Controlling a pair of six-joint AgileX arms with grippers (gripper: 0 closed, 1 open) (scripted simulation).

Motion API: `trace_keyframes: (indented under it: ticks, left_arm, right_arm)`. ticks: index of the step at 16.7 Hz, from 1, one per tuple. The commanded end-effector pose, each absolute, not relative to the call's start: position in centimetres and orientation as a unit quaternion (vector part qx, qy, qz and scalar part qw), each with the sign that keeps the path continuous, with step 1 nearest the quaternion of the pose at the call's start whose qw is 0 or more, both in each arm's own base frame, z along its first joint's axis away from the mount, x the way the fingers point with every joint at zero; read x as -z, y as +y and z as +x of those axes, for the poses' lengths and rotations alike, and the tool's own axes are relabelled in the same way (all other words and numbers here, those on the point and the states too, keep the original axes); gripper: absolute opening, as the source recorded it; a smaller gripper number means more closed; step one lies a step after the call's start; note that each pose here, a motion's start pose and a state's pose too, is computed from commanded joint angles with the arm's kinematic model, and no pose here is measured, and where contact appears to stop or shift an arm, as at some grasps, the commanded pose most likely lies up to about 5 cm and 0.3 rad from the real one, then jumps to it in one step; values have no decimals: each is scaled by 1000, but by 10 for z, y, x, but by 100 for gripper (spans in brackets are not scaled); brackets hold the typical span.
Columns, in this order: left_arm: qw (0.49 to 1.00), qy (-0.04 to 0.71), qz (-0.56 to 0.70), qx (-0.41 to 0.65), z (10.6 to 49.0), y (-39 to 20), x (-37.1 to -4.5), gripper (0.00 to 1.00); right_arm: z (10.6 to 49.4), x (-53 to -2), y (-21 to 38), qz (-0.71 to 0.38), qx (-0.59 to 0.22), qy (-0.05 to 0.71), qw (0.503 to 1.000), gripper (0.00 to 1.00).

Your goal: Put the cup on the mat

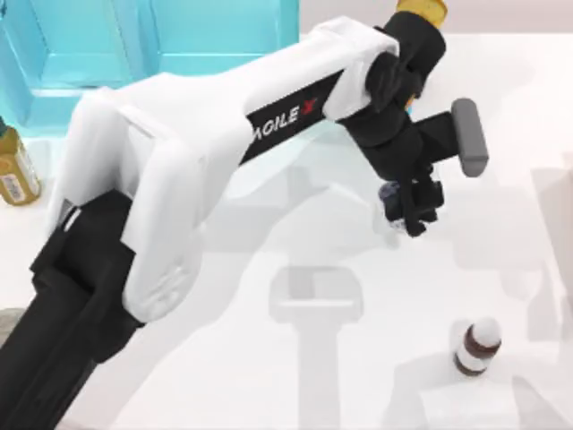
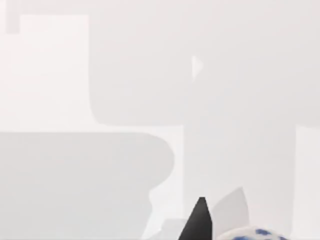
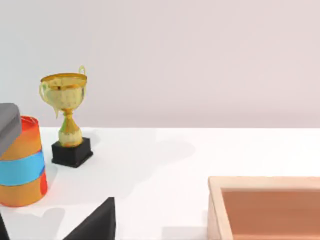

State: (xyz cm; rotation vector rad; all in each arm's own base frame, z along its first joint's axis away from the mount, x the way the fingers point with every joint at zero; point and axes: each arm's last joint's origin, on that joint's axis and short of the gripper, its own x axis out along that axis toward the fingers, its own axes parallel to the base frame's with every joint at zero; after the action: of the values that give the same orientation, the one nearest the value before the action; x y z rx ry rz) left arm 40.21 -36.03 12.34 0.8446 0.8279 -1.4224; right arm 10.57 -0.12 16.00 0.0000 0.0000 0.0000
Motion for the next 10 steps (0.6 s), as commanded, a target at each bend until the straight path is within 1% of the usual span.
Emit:
trace_keyframes:
  ticks: [5,6,8,10]
  left_arm:
    - [602,357,365,614,402,-360,-123,0]
    - [605,349,367,615,402,-362,-129,0]
    - [605,351,363,615,400,-362,-132,0]
    - [609,361,347,614,394,-358,-145,0]
  right_arm:
    - [106,-160,-1,0,0,0,1000,100]
    - [106,-160,-1,0,0,0,1000,100]
    - [106,-160,-1,0,0,0,1000,100]
    - [106,-160,-1,0,0,0,1000,100]
